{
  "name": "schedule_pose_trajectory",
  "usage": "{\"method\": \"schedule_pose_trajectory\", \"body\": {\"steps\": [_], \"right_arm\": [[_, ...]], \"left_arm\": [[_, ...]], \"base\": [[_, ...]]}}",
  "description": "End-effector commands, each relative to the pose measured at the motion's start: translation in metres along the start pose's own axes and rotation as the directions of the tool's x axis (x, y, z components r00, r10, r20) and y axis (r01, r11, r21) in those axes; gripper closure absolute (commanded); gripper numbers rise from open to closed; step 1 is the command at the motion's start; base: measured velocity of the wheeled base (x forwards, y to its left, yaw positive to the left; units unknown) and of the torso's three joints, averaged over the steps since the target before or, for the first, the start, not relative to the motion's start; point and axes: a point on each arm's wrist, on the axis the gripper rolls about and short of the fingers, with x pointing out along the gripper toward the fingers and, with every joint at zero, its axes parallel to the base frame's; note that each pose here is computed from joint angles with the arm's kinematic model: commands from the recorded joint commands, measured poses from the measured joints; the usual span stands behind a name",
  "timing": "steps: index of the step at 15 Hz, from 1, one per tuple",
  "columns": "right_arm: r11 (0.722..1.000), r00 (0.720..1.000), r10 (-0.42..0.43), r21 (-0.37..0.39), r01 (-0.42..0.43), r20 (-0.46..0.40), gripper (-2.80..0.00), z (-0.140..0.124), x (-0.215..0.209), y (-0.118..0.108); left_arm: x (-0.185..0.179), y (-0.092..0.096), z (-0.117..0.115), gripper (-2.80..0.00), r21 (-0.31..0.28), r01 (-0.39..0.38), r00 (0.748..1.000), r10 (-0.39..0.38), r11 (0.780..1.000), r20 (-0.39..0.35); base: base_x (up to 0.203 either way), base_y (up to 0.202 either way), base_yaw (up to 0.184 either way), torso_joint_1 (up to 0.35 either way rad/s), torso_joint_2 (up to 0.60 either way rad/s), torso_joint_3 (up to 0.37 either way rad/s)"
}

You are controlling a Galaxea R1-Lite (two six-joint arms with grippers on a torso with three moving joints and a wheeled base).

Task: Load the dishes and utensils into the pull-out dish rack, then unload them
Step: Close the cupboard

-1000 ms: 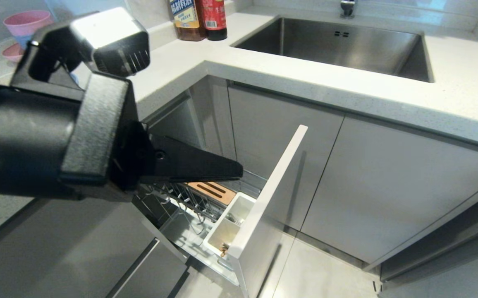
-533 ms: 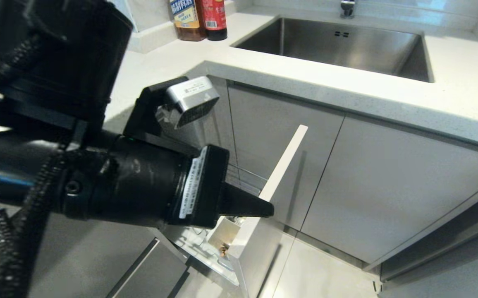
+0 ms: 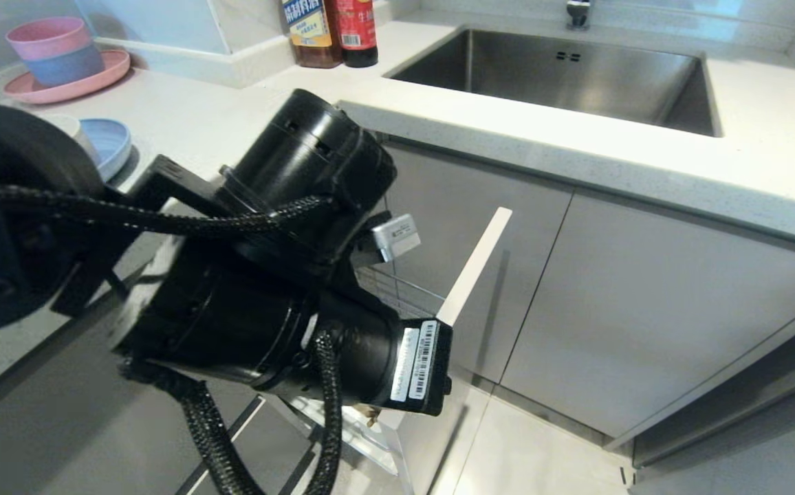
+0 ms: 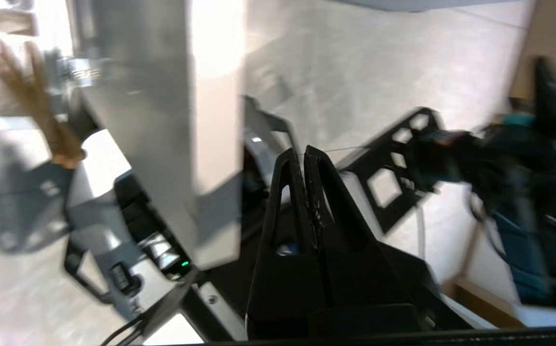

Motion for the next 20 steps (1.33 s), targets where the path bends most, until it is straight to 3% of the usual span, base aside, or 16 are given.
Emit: {"method": "schedule_pose_trajectory", "body": {"steps": [1, 3, 5, 10, 15, 20], "right_arm": [[1.0, 1.0, 0.0, 0.0, 0.0, -0.002, 0.0, 0.0, 0.0, 0.0], [1.0, 1.0, 0.0, 0.0, 0.0, -0.002, 0.0, 0.0, 0.0, 0.0], [1.0, 1.0, 0.0, 0.0, 0.0, -0.002, 0.0, 0.0, 0.0, 0.0], [1.0, 1.0, 0.0, 0.0, 0.0, -0.002, 0.0, 0.0, 0.0, 0.0], [1.0, 1.0, 0.0, 0.0, 0.0, -0.002, 0.0, 0.0, 0.0, 0.0], [1.0, 1.0, 0.0, 0.0, 0.0, -0.002, 0.0, 0.0, 0.0, 0.0]], "left_arm": [[0.012, -0.001, 0.002, 0.0, -0.003, -0.021, 1.0, 0.021, 1.0, -0.023], [0.012, -0.001, 0.003, 0.0, -0.004, -0.04, 0.999, 0.04, 0.999, -0.006], [0.016, 0.0, 0.004, 0.0, -0.005, -0.104, 0.994, 0.104, 0.995, 0.024], [0.018, 0.003, 0.007, 0.0, -0.016, -0.262, 0.958, 0.262, 0.965, 0.12], [0.014, 0.008, 0.01, 0.0, -0.049, -0.415, 0.882, 0.415, 0.908, 0.221], [0.014, 0.022, 0.016, 0.0, -0.112, -0.572, 0.763, 0.577, 0.812, 0.291]], "base": [[0.0, 0.0, 0.0, 0.0, 0.0, 0.0], [0.0, 0.0, 0.0, 0.0, 0.0, 0.0], [0.0, 0.0, 0.0, 0.0, 0.0, 0.0], [0.0, 0.0, 0.0, 0.0, 0.0, 0.0], [0.0, 0.0, 0.0, 0.0, 0.0, 0.0], [0.0, 0.0, 0.0, 0.0, 0.0, 0.0]]}}
